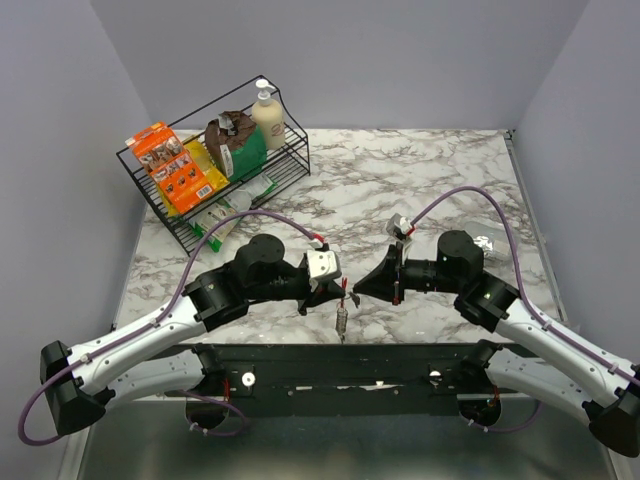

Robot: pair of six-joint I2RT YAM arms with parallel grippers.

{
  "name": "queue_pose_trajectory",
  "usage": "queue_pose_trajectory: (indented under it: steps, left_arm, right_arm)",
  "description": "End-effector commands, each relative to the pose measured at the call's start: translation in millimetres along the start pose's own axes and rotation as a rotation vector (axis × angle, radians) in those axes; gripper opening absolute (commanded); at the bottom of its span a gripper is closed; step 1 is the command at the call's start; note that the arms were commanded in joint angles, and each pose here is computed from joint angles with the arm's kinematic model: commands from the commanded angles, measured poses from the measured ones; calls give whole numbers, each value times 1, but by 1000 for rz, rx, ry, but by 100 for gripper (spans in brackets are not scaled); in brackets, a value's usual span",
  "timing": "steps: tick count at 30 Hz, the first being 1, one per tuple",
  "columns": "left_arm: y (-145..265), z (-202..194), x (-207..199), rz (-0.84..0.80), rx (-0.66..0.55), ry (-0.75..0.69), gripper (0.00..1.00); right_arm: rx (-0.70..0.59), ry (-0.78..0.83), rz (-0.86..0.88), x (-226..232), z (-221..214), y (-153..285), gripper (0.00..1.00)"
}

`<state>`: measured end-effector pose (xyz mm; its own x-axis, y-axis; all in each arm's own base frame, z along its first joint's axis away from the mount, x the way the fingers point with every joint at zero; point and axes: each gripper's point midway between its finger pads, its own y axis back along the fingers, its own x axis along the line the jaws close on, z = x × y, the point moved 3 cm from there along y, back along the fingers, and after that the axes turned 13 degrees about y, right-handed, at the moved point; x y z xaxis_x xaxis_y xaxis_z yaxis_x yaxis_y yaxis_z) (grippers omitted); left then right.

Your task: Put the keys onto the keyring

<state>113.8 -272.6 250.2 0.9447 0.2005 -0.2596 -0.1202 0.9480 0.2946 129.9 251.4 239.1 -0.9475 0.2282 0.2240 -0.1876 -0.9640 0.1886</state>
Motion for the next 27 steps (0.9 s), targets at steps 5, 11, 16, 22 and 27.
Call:
queue_pose_trajectory:
  steps: [5, 11, 16, 22, 27]
  left_arm:
    - [6, 17, 0, 28, -83, -23, 0]
    - [8, 20, 0, 36, -101, -28, 0]
    - [10, 21, 2, 54, -108, -28, 0]
    - [10, 24, 3, 57, -117, -34, 0]
    - [10, 26, 3, 59, -125, -36, 0]
  right_arm:
    - [20, -3, 16, 2, -13, 1, 0]
    - [28, -7, 21, 2, -16, 0, 1]
    - [35, -4, 30, 3, -18, 0, 0]
    - [47, 2, 46, 3, -22, -2, 0]
    - [55, 2, 55, 4, -25, -2, 0]
